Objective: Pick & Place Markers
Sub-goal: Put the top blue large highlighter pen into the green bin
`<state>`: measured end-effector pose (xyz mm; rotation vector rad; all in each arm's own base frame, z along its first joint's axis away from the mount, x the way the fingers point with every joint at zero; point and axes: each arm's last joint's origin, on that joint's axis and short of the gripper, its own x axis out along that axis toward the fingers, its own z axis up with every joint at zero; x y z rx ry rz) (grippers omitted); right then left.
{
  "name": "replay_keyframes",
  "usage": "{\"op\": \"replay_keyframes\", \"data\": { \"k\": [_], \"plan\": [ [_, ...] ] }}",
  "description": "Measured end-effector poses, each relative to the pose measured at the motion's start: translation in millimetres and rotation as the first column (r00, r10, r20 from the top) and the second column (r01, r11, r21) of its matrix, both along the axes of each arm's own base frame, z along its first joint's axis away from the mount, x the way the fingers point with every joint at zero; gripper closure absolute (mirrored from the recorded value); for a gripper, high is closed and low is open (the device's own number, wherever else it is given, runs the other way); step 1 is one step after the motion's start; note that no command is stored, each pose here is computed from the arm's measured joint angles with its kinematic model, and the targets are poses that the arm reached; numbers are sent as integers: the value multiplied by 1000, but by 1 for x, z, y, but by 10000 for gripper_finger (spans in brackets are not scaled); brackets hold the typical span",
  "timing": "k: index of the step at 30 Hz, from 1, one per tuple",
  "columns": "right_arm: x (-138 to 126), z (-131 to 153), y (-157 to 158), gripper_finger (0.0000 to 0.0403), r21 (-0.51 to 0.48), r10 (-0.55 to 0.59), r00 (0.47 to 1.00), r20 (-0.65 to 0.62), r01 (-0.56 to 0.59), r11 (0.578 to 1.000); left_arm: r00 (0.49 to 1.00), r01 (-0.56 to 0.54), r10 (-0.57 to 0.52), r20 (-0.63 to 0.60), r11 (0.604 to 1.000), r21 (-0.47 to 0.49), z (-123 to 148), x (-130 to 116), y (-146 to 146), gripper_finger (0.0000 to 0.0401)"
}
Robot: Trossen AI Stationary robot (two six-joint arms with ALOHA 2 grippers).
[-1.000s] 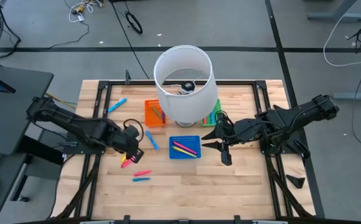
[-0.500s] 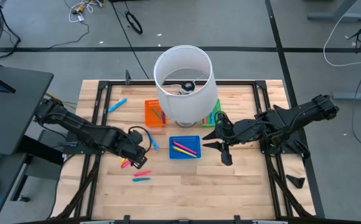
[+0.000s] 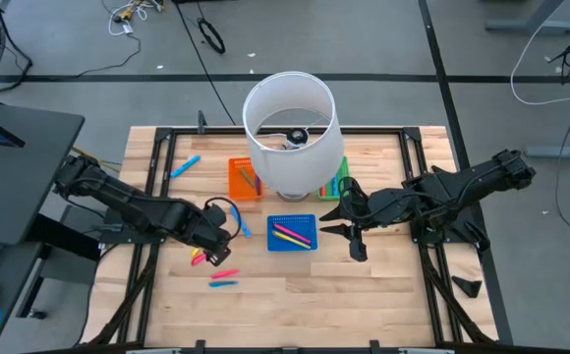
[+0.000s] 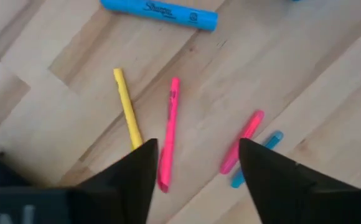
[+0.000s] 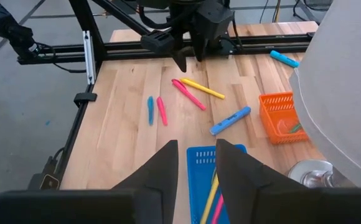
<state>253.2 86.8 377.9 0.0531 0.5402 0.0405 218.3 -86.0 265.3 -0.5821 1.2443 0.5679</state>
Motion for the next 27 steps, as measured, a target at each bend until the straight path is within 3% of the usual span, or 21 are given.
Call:
{"op": "replay_keyframes", "data": {
  "k": [7,19,27],
  "plan": [
    [0,0,0,293,0,0,1000,0,0,1000,996,26,-18,-85,995,95,-1,-8,7,107],
    [0,0,0,293,-22,12,1000,2,-12,1000,973,116,-93,-210,989,98,-2,0,72,103],
    [4,0,-14,293,-27,-57,998,5,58,998,959,156,-120,-257,980,125,0,-3,121,103]
  ]
}}
